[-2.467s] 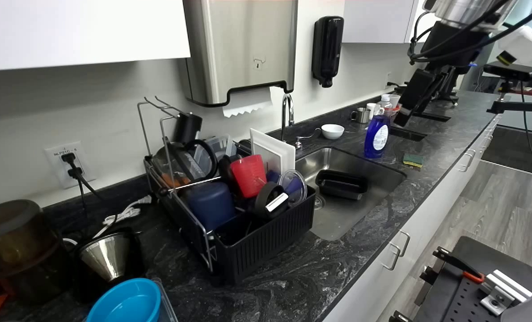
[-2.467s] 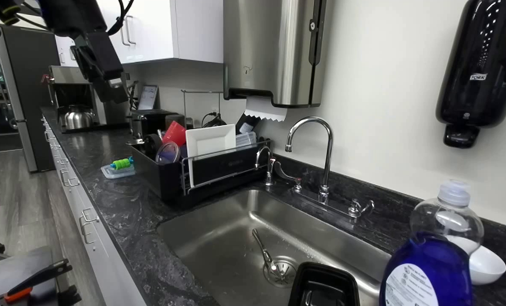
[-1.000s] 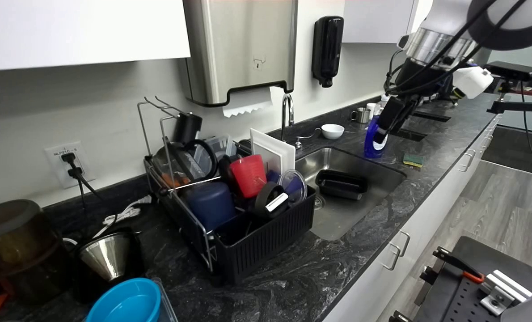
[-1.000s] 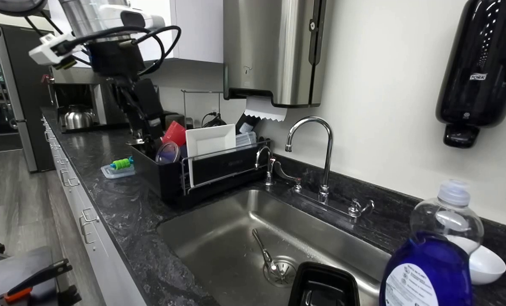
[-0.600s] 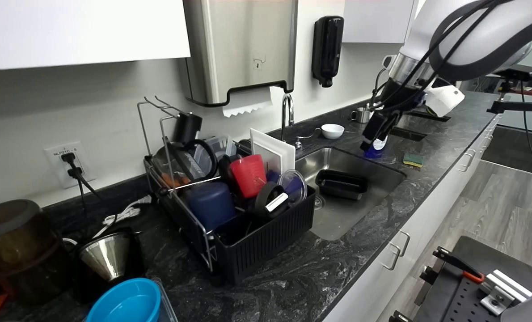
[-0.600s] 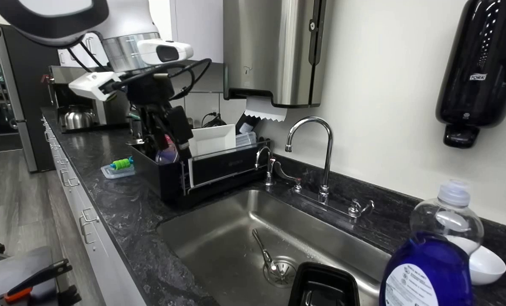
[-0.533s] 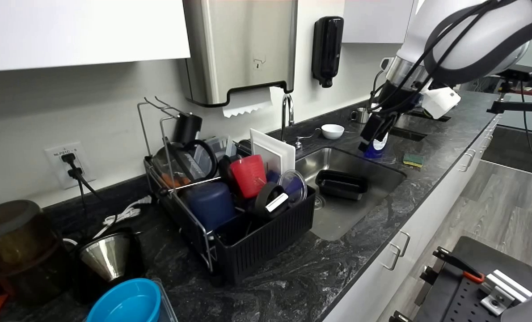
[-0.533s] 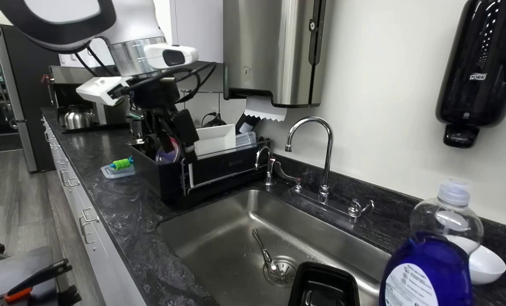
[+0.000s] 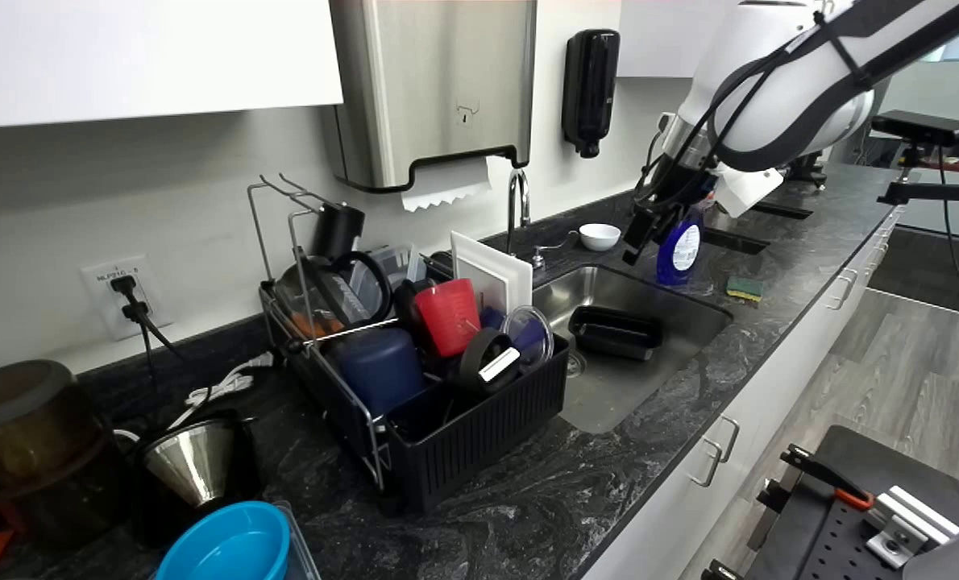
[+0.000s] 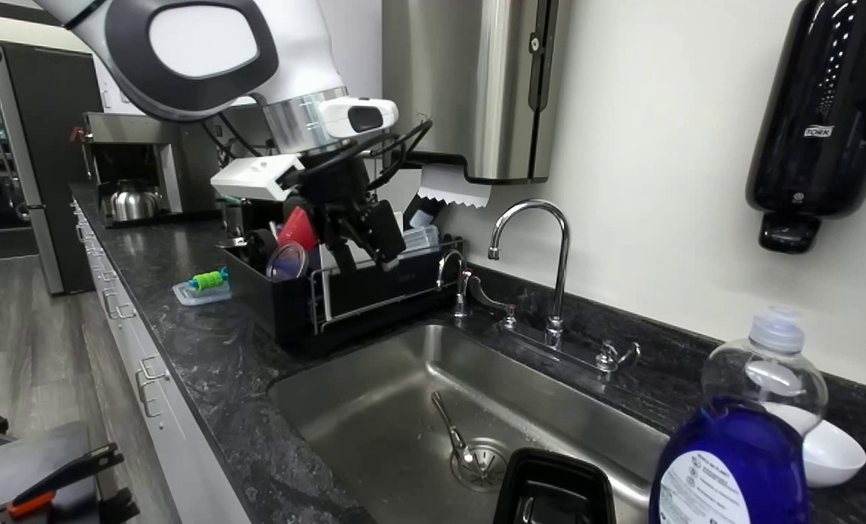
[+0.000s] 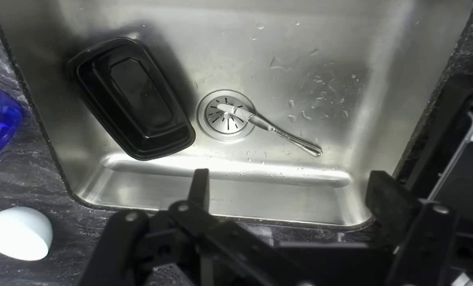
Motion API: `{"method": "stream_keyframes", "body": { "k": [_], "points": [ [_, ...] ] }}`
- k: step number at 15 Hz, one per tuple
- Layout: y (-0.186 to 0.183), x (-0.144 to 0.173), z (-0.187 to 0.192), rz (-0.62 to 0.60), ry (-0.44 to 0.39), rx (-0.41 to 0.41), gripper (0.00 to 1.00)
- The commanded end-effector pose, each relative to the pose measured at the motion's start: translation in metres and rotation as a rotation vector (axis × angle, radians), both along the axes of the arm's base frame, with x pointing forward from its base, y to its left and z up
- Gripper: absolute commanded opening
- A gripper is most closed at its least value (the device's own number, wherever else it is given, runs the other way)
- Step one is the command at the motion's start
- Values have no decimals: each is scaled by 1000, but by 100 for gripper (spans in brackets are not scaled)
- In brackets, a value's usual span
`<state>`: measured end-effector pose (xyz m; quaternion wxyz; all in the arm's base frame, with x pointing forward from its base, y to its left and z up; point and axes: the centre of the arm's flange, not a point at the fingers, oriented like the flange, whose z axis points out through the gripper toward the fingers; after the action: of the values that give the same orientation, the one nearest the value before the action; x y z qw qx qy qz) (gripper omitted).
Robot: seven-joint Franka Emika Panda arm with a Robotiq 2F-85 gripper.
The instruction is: Open the right tap
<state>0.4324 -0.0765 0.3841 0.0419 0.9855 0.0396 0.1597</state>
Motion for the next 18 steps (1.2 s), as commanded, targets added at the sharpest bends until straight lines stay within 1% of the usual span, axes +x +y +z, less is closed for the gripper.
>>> {"method": "stream_keyframes", "body": {
  "k": [1, 7, 11, 15, 18],
  "points": [
    [-16, 31, -13, 12, 8, -41, 100],
    [-44, 77, -30, -1, 41, -88, 100],
    [-56, 110, -34, 10, 48, -99, 100],
    [-65, 141, -33, 72, 71, -95, 100],
    [-71, 159, -33, 147, 114, -67, 100]
  ]
}}
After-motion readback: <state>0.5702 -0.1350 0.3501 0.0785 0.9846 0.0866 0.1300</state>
